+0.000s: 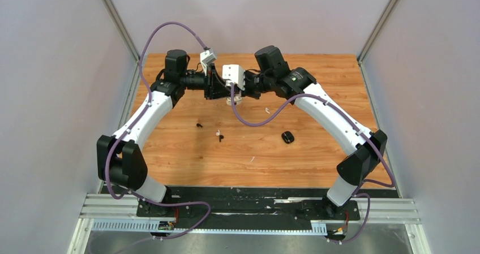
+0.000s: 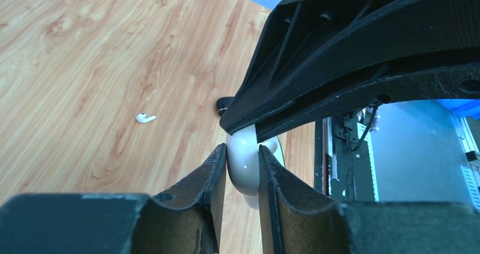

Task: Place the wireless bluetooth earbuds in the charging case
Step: Adjust the charging case.

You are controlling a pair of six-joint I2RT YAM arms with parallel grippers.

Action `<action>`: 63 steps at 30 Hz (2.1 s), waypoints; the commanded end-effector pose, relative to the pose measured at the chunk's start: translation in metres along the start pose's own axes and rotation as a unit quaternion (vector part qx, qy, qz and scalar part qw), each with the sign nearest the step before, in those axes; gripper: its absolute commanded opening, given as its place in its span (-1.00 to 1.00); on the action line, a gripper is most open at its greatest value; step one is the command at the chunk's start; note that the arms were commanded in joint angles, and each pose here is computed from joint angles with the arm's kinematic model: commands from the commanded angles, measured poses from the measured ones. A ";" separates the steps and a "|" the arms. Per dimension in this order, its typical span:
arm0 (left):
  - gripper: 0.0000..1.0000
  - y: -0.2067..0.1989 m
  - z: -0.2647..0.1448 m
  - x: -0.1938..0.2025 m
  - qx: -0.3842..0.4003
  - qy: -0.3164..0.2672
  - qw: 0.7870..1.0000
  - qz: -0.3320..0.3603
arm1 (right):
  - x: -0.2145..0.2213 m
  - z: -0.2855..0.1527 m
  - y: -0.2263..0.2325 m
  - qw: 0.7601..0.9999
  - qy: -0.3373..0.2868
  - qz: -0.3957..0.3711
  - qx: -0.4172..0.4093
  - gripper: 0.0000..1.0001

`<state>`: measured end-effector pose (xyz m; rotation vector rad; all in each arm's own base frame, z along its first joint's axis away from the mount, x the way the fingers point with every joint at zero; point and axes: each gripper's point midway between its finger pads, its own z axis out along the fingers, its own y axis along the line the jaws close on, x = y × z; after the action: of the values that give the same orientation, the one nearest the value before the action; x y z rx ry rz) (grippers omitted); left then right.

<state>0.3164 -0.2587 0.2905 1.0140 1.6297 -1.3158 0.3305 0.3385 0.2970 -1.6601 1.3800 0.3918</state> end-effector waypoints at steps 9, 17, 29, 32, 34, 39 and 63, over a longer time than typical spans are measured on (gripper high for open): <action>-0.87 -0.013 -0.002 -0.012 0.047 -0.013 0.999 -0.009 | -0.021 -0.007 -0.009 0.999 -0.031 -0.023 0.015 -1.00; -1.00 -0.015 -0.004 -0.016 0.044 -0.022 0.999 0.020 | -0.029 -0.014 -0.023 0.998 -0.035 0.020 0.045 -0.44; -1.00 -0.048 -0.027 -0.037 -0.012 -0.054 0.971 0.230 | -0.053 -0.129 -0.050 0.958 -0.130 0.238 0.089 0.63; -1.00 -0.063 -0.031 -0.035 -0.012 -0.059 0.961 0.270 | -0.023 -0.123 -0.037 0.955 -0.100 0.265 0.088 0.62; -1.00 -0.070 -0.033 -0.032 -0.007 -0.060 0.955 0.292 | -0.007 -0.115 -0.027 0.955 -0.084 0.273 0.084 0.59; -1.00 -0.077 -0.034 -0.033 -0.006 -0.063 0.941 0.333 | 0.024 -0.099 -0.024 0.938 -0.074 0.331 0.069 0.48; -1.00 -0.034 -0.030 -0.050 -0.099 -0.092 0.961 0.240 | -0.008 -0.087 -0.015 0.911 -0.195 0.334 -0.140 0.33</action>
<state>0.2886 -0.2367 0.3388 1.1309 1.2576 -0.8668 0.3442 0.2557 0.3182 -1.0758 1.7801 1.0590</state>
